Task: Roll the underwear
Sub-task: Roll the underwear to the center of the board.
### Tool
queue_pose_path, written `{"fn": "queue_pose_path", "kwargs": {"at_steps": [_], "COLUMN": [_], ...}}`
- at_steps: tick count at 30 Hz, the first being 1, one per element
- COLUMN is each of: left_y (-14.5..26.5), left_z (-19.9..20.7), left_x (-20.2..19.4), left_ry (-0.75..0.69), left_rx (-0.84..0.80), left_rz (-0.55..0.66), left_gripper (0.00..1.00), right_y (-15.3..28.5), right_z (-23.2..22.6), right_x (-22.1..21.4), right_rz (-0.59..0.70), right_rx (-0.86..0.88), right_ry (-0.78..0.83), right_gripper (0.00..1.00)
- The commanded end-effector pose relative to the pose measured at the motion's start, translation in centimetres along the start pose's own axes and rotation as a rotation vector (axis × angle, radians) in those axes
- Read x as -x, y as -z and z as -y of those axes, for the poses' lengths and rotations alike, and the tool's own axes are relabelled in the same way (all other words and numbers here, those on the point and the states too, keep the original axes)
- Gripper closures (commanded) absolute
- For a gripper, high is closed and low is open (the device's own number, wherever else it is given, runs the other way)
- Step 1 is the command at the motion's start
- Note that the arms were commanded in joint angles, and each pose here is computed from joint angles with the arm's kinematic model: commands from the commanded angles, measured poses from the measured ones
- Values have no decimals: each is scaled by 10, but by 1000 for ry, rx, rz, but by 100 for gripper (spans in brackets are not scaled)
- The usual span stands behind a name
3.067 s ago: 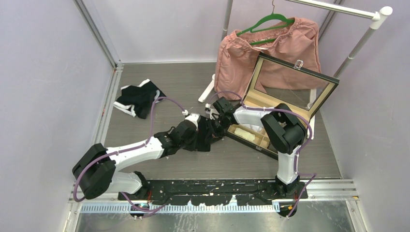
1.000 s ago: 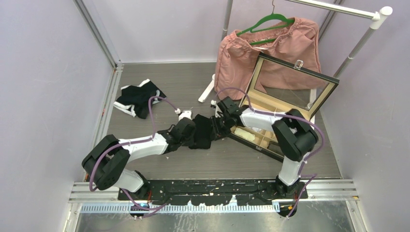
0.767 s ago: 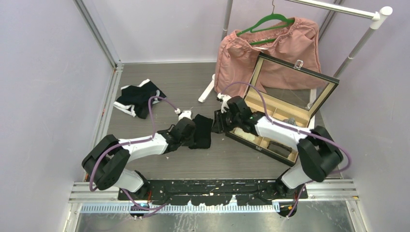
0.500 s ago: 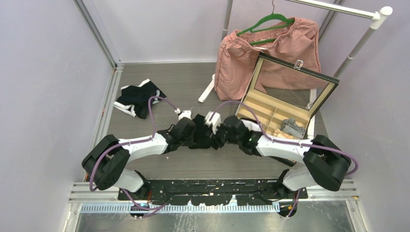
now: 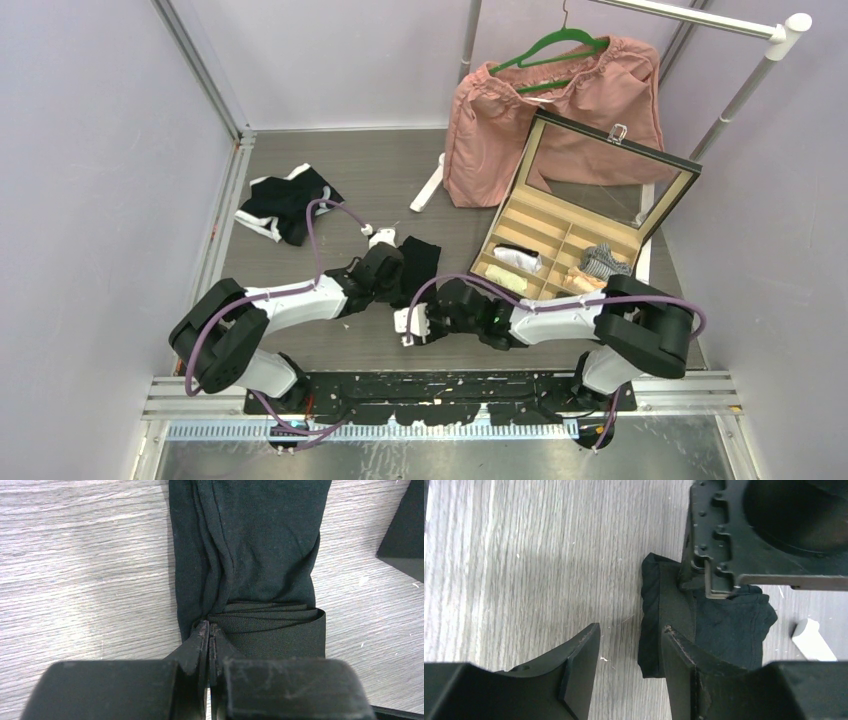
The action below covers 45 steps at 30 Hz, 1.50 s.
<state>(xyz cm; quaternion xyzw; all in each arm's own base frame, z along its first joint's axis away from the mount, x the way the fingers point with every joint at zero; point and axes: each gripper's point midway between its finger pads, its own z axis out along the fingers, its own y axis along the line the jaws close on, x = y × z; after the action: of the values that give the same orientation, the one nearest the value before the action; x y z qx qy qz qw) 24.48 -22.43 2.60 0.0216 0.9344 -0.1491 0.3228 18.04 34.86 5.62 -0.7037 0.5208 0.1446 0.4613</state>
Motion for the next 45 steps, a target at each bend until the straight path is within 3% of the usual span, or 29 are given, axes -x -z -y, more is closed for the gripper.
{"fn": "queue_pose_path", "kwargs": {"at_steps": [1, 9, 24, 26, 31, 36, 45], "left_y": [-3, -4, -3, -3, -2, 3, 63], "left_z": [-28, -26, -24, -25, -24, -22, -15], "left_x": [-45, -44, -44, -44, -42, -34, 29], "left_ry": [-41, -41, -40, -41, -37, 13, 186], "left_rx": [76, 69, 61, 61, 57, 10, -133], "left_rz": [-145, -146, -146, -147, -141, -120, 90], "left_gripper": [99, 99, 99, 99, 99, 99, 99], "right_y": [-5, -12, -23, -25, -28, -26, -20], "right_z": [26, 25, 21, 20, 16, 14, -1], "right_x": [12, -9, -33, -35, -36, -35, -26], "right_rz": [-20, -171, -325, -333, -332, -327, -254], "right_rx": [-84, -116, -129, -127, -120, -126, -87], "right_ry": [185, 352, 439, 432, 382, 311, 157], "right_gripper": [46, 44, 46, 50, 79, 97, 99]}}
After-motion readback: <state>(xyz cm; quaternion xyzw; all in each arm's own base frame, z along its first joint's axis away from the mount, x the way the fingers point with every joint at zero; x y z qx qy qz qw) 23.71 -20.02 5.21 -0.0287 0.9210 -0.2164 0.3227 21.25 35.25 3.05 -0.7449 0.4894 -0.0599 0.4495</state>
